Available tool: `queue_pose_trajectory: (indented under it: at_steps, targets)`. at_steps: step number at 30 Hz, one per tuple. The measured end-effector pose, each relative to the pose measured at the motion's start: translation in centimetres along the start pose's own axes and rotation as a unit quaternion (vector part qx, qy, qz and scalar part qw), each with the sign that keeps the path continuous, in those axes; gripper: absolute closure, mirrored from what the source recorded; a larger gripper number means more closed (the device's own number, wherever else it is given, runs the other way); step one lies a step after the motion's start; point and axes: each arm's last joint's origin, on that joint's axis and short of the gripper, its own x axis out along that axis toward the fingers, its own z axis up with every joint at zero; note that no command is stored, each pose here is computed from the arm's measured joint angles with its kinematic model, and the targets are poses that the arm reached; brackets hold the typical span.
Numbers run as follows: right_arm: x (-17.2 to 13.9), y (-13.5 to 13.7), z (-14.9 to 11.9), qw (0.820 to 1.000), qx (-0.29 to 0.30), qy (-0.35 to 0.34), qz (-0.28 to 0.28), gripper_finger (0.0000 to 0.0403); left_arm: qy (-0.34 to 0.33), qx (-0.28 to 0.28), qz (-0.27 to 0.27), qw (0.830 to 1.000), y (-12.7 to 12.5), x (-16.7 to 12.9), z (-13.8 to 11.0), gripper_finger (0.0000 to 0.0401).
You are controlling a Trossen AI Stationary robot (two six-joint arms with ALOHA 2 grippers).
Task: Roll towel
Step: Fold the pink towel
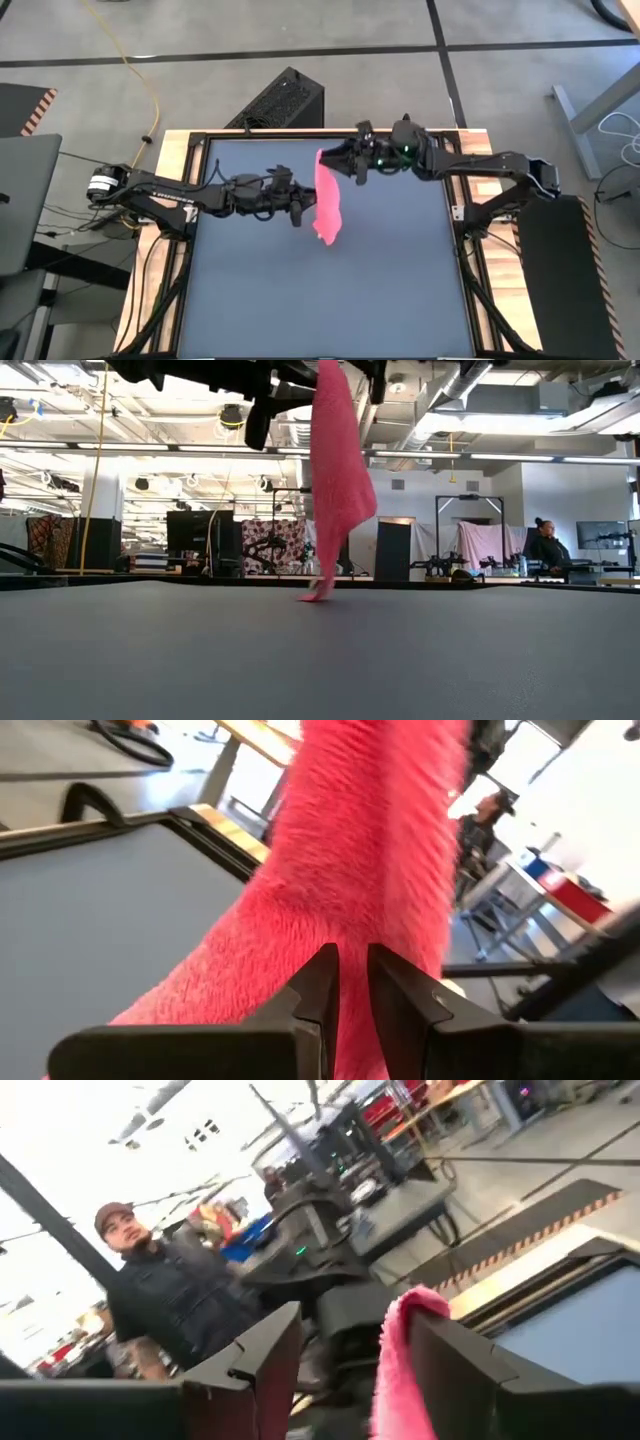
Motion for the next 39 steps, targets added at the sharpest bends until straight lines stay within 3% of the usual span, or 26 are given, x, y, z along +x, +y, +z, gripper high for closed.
queue_pose_trajectory:
  at_steps: [6, 12, 20, 31, 37, 39]
  targets:
    - [-1.1, -1.7, 1.4, 1.000, -0.003, 0.009, -0.011, 0.0196, 0.019, 0.001, -0.024, 1.000, -0.6, -0.1, -0.5, 0.0356]
    - [-1.4, -2.8, 0.1, 0.995, 0.003, 0.082, -0.053, 0.0195, 0.040, 0.004, -0.026, 0.999, -1.0, -0.3, -1.1, 0.0356]
    - [-1.1, -2.3, -0.9, 0.992, -0.006, 0.113, -0.050, 0.0167, 0.066, 0.011, -0.010, 0.998, -0.8, -0.4, -1.7, 0.0356]
    - [-1.4, -2.6, -3.5, 0.965, -0.054, 0.164, -0.196, 0.0139, 0.073, 0.012, -0.006, 0.997, -0.7, -0.4, -1.8, 0.0356]
    - [-0.8, -0.7, -5.6, 0.963, -0.048, 0.203, -0.174, 0.0138, 0.085, 0.015, 0.001, 0.996, -0.5, -0.4, -2.0, 0.0356]
    - [-1.0, -0.5, -6.3, 0.953, -0.055, 0.221, -0.198, 0.0138, 0.087, 0.015, 0.003, 0.996, -0.5, -0.4, -2.1, 0.0356]
